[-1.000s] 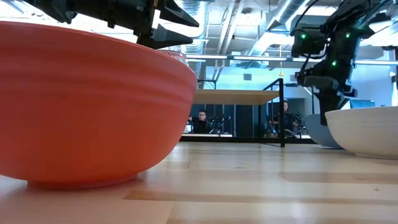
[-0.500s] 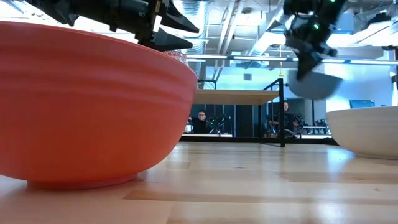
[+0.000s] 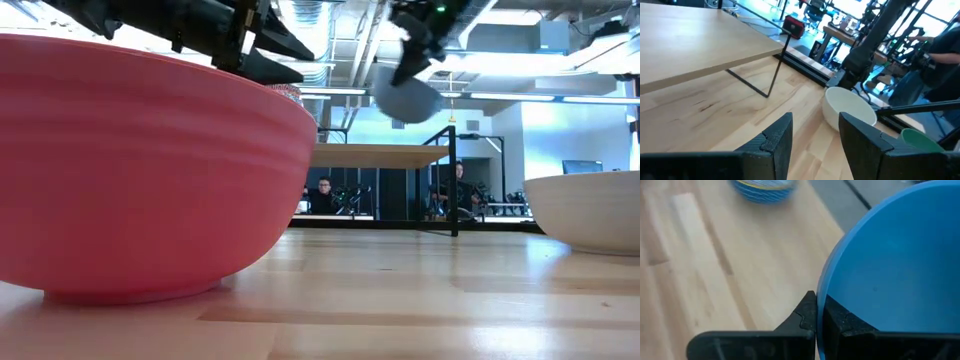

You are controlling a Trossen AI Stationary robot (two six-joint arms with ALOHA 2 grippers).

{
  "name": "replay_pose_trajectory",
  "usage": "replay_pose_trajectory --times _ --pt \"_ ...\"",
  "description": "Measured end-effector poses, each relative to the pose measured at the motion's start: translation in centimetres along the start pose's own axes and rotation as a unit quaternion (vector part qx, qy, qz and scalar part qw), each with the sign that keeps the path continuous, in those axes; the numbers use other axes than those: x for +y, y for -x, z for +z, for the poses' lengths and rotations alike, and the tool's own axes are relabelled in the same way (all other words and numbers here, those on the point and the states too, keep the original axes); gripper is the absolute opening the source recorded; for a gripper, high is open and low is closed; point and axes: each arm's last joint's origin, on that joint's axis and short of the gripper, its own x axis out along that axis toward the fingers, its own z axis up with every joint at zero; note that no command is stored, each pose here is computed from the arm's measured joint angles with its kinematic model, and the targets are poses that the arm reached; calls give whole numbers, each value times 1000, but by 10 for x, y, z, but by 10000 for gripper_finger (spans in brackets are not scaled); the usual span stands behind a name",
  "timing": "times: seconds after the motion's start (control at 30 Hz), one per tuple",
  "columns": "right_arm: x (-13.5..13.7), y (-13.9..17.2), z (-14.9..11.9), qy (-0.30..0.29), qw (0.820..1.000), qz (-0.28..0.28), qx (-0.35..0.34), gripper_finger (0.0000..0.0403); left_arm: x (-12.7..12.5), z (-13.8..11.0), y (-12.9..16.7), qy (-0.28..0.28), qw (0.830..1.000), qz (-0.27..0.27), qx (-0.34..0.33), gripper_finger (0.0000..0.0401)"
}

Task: Place and stack bowls onto a shelf
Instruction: Put the blue bowl on the shelf

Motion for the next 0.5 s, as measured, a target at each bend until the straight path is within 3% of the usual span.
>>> replay_pose_trajectory --times 0.17,0.5 --pt "19 -33 11 22 998 47 36 26 0 8 12 -14 1000 5 23 144" --pt "27 -70 6 36 993 45 104 26 4 9 38 -20 995 25 98 144"
